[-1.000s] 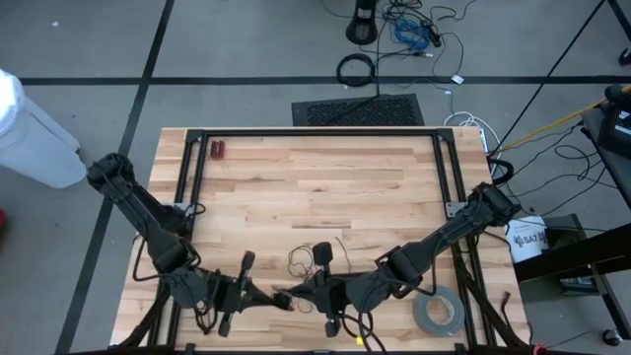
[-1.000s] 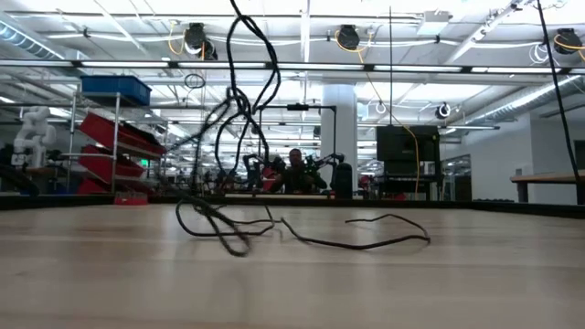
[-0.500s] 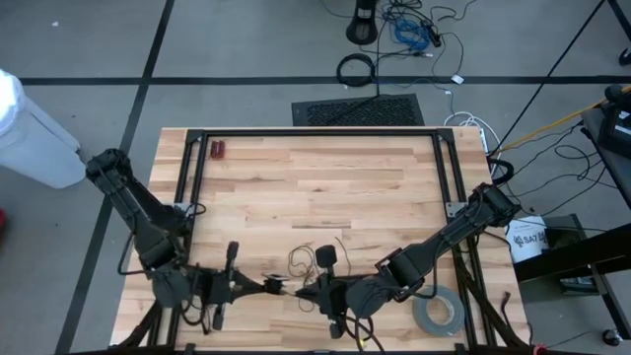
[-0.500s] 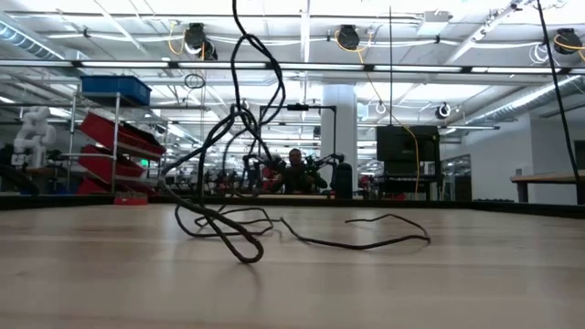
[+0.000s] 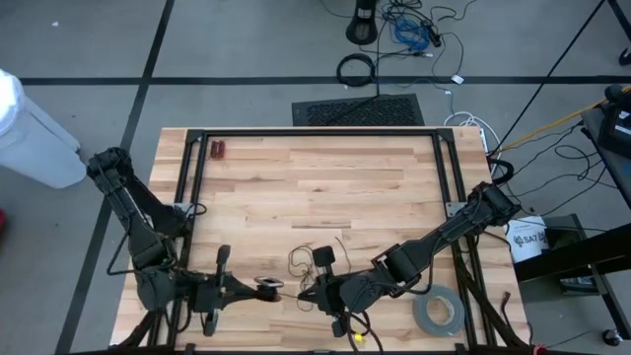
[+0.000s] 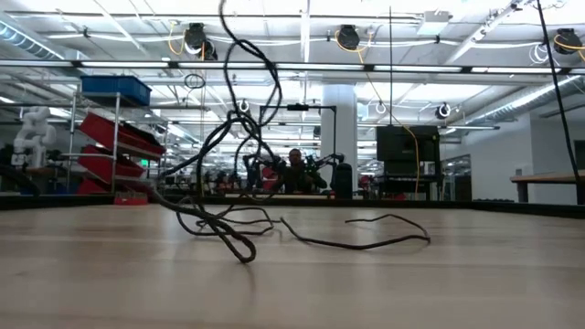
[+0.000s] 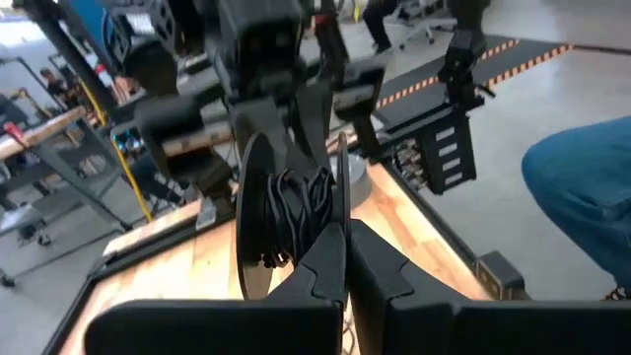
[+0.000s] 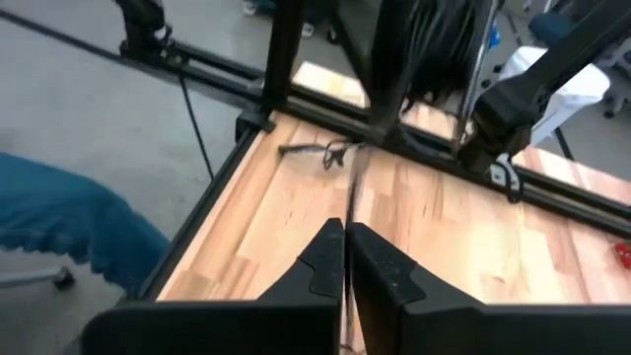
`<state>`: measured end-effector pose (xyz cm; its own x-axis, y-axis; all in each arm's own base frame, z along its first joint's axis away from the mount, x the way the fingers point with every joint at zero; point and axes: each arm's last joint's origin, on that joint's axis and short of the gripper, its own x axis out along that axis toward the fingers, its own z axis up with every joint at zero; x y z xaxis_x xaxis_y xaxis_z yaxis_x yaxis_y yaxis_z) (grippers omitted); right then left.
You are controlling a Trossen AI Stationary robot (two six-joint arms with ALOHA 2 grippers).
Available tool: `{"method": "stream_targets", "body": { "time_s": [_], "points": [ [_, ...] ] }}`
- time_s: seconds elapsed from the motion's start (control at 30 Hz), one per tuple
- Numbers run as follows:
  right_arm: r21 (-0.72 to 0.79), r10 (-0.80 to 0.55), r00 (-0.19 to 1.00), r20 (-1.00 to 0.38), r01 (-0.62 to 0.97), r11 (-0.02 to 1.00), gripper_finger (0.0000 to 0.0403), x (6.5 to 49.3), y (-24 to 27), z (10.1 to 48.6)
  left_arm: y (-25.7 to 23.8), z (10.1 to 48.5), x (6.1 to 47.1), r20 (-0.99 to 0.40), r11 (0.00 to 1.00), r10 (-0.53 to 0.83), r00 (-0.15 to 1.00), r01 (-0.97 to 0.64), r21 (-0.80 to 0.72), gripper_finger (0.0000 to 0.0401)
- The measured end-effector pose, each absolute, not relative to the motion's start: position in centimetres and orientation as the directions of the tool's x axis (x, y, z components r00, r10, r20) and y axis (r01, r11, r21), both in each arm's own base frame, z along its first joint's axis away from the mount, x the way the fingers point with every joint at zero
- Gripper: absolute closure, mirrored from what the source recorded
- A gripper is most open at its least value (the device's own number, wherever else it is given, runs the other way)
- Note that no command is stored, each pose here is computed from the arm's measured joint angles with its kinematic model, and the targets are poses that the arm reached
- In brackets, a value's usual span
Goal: Coil cords
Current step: Coil the black wire on the spool
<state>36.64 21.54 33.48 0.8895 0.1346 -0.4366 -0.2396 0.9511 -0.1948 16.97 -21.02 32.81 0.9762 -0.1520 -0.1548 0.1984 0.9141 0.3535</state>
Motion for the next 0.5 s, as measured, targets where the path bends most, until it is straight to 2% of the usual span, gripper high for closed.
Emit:
{"method": "stream_targets", "body": {
  "time_s": [0.23,0.33,0.5],
  "points": [
    [-0.198,0.121,0.863,-0.491,-0.246,0.949,0.0365,36.4,21.4,32.9,-21.2,33.1,16.6,-0.138,0.914,-0.161,0.977,0.2,0.354,0.0397],
    [-0.153,0.137,0.853,-0.503,-0.244,0.958,0.0353,36.4,21.3,32.4,-21.2,33.1,16.6,-0.137,0.915,-0.161,0.977,0.2,0.351,0.0397],
    [-0.028,0.186,0.846,-0.499,-0.23,0.973,0.0334,35.8,22.3,28.4,-21.4,33.1,16.3,-0.139,0.92,-0.173,0.975,0.21,0.331,0.0397]
  ]
}}
